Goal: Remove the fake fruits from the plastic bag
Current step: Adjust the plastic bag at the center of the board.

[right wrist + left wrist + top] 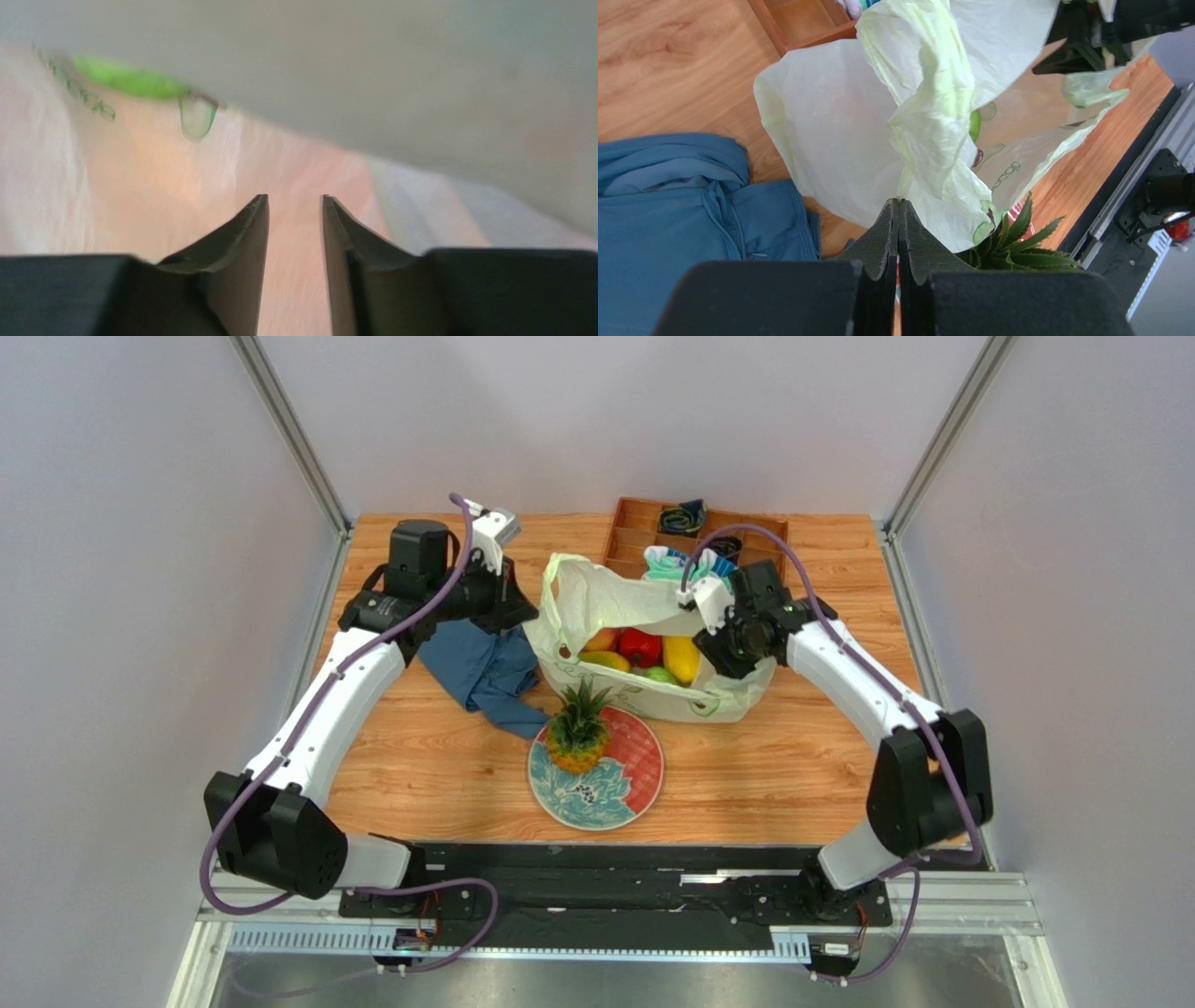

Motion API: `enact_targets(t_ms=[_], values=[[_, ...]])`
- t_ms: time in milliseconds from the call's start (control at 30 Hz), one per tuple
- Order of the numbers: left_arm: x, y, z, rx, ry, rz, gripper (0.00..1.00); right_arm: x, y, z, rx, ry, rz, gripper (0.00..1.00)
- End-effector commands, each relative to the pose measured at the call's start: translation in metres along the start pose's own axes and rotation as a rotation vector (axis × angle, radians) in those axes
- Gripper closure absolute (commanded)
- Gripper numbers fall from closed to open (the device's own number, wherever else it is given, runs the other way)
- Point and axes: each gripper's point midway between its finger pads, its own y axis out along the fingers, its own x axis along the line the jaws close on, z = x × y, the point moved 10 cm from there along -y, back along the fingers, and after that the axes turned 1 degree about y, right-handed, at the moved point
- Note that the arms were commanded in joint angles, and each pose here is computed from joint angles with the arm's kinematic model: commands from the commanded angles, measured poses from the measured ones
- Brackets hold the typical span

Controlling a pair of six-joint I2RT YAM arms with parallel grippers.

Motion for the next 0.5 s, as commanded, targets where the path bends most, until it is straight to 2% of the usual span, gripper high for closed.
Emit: enact_targets(t_ms=[0,133,200,400,433,467], values=[[-0.007,0.001,-0.005,-0.040,0.098,0.062,1.00,0.011,-0.014,0.009,-0.060,-0.092,0.034,0.49],[-0.016,0.011,-0.009,-0.030,0.104,0.129,1.00,0.010,-0.017,-0.011,-0.126,-0.037,0.002,0.36],[-0.024,0.014,-0.010,-0.026,0.126,0.166,1.00,0.011,-0.015,-0.019,-0.153,-0.034,-0.043,0.34],[-0.029,0.020,-0.012,0.000,0.144,0.184,1.00,-0.004,0.018,-0.043,-0.120,0.031,-0.015,0.20],[-0.028,0.022,-0.011,0.007,0.142,0.181,1.00,-0.006,0.020,-0.045,-0.121,0.038,-0.014,0.00],[-0.027,0.022,-0.012,0.012,0.146,0.178,1.00,-0.008,0.032,-0.049,-0.107,0.047,-0.028,0.00]])
